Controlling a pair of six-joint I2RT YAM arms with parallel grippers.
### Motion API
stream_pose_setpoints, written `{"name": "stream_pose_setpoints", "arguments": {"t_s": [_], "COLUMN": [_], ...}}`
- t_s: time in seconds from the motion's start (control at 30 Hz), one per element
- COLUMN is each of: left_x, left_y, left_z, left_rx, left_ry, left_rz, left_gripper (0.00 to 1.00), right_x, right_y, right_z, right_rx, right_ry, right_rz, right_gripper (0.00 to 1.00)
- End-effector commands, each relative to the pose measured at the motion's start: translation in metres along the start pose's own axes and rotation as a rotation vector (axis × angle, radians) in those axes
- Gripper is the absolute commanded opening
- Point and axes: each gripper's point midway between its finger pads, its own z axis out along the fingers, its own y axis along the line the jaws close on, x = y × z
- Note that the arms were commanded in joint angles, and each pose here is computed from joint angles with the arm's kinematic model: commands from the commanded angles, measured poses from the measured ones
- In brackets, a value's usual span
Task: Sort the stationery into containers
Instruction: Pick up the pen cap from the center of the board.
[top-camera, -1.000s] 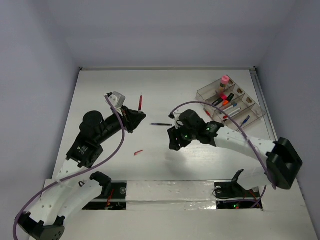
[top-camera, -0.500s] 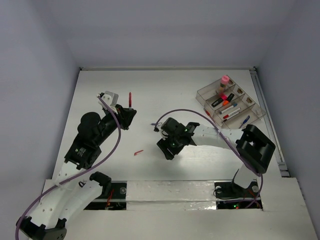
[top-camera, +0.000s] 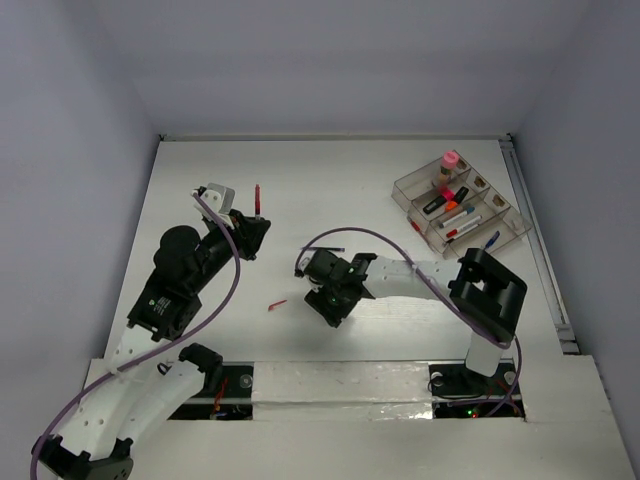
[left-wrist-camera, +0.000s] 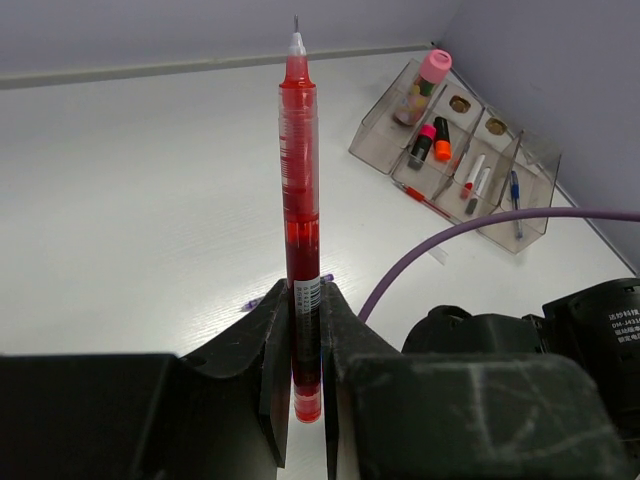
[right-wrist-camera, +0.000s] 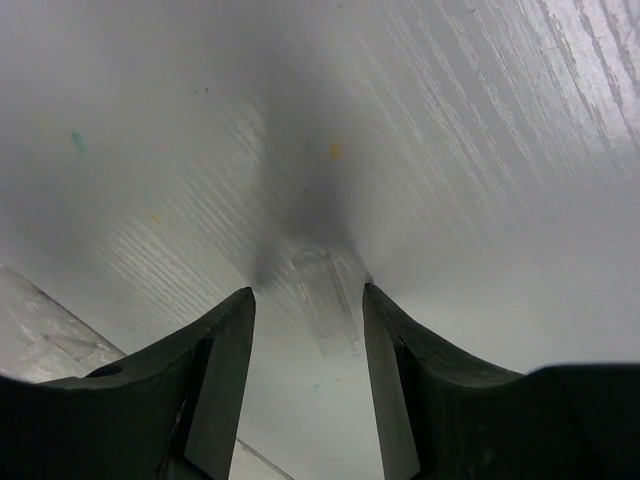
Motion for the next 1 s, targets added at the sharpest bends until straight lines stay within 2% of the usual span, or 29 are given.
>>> {"name": "stream_pose_setpoints", "arguments": {"t_s": [0.0,0.03,0.07,0.3,0.5,0.67,0.77,0.97], "left_x": [-0.005,-0.005,-0.005,-0.003,0.004,0.010,0.010,0.003], "left_y": [0.001,0.001,0.001,0.002,0.004,0.006,0.004,-0.005], "left_z": [-0.001,-0.001,-0.001,0.001,0.008,0.013,0.014,0.013], "left_rx": [0.001,0.002,0.002,-0.001,-0.005,-0.008,0.013,0.070], "left_ry": [-0.031,-0.032,-0.032,-0.022,0.009,0.032,0.036,0.009], "left_rz": [0.014,0.015,0.013,0.012,0.010,0.007,0.004,0.003], "left_gripper": [0.00,0.00,0.00,0.00,0.00,0.00,0.00,0.00], "right_x": [0.001,0.001,0.003,0.004,-0.012,-0.043,-0.056,-0.093], "right_y": [-0.003,-0.008,-0.012,-0.013,-0.015,-0.030,-0.033,-0.038], "right_z": [0.006,0.007,0.010,0.009,-0.004,-0.031,-0.044,-0.102], "right_rx": [0.062,0.094,0.115,0.128,0.146,0.168,0.153,0.120], "right_ry": [0.019,0.021,0.029,0.010,-0.094,-0.296,-0.403,-0.682], "right_rz": [0.009,0.015,0.021,0.057,0.086,0.181,0.238,0.340], "right_gripper": [0.52,0.51,0.42,0.21,0.07,0.00,0.00,0.00]}}
